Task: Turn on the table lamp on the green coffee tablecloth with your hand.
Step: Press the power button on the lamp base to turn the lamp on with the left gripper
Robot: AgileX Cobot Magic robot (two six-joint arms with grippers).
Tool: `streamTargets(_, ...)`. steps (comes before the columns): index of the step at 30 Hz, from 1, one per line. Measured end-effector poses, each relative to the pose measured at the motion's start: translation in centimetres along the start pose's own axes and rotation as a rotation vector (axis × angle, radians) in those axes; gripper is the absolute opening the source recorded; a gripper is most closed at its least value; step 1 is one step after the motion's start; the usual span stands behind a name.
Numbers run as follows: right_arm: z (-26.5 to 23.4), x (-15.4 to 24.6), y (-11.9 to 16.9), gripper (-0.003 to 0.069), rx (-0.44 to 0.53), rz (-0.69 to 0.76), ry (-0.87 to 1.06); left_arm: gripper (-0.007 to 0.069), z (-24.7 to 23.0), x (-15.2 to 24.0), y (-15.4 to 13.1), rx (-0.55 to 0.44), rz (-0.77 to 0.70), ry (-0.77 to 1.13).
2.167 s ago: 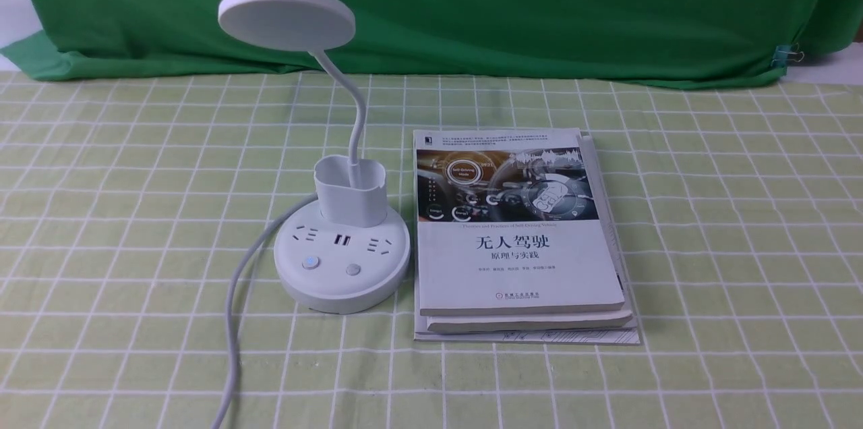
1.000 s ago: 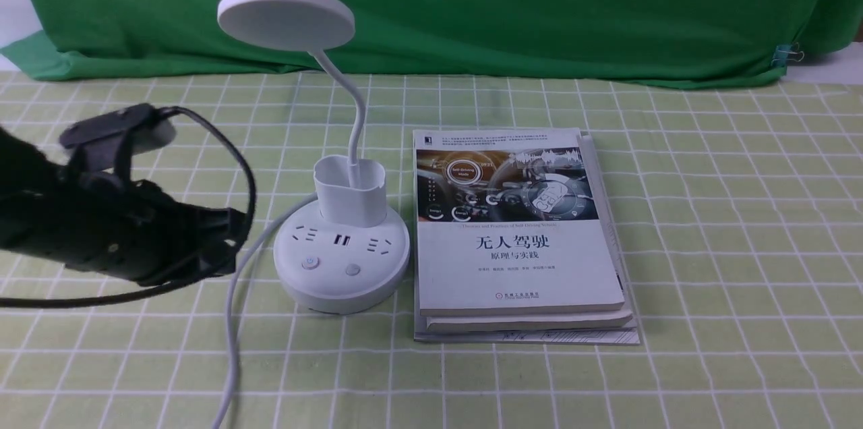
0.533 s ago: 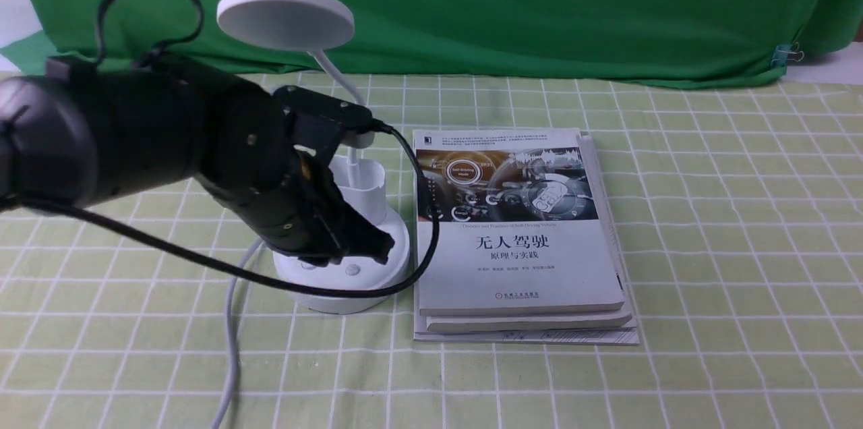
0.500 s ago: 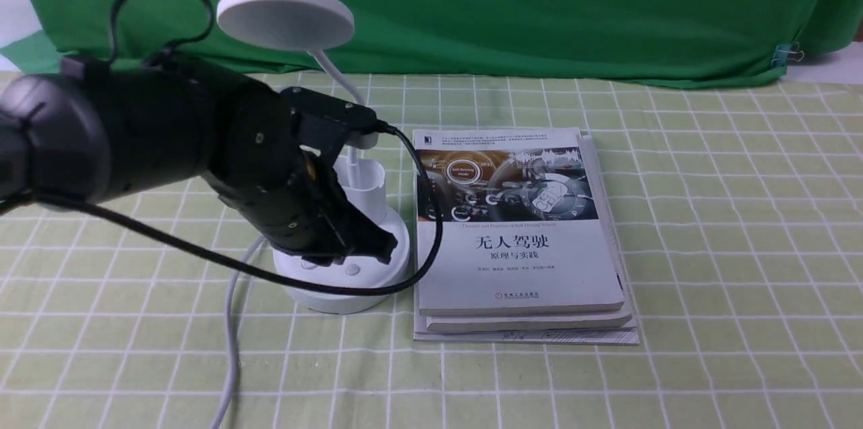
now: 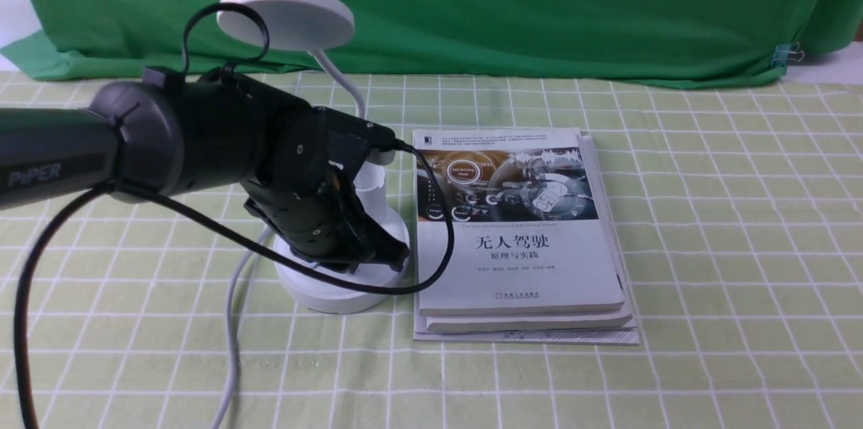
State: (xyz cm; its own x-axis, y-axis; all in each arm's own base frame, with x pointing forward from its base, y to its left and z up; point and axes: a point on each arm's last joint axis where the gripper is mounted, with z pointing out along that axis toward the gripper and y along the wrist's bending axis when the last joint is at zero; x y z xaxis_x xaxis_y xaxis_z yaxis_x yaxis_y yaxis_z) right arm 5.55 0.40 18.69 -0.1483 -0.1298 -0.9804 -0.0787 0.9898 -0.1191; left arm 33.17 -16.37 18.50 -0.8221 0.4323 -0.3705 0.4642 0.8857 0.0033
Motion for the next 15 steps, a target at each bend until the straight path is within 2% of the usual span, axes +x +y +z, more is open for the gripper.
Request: streamTargets(15, 0.0, 0.0, 0.0, 0.0242, 0.0, 0.0, 0.0, 0.0016, 0.52, 0.04, -0.03, 0.001, 0.003, 0.01)
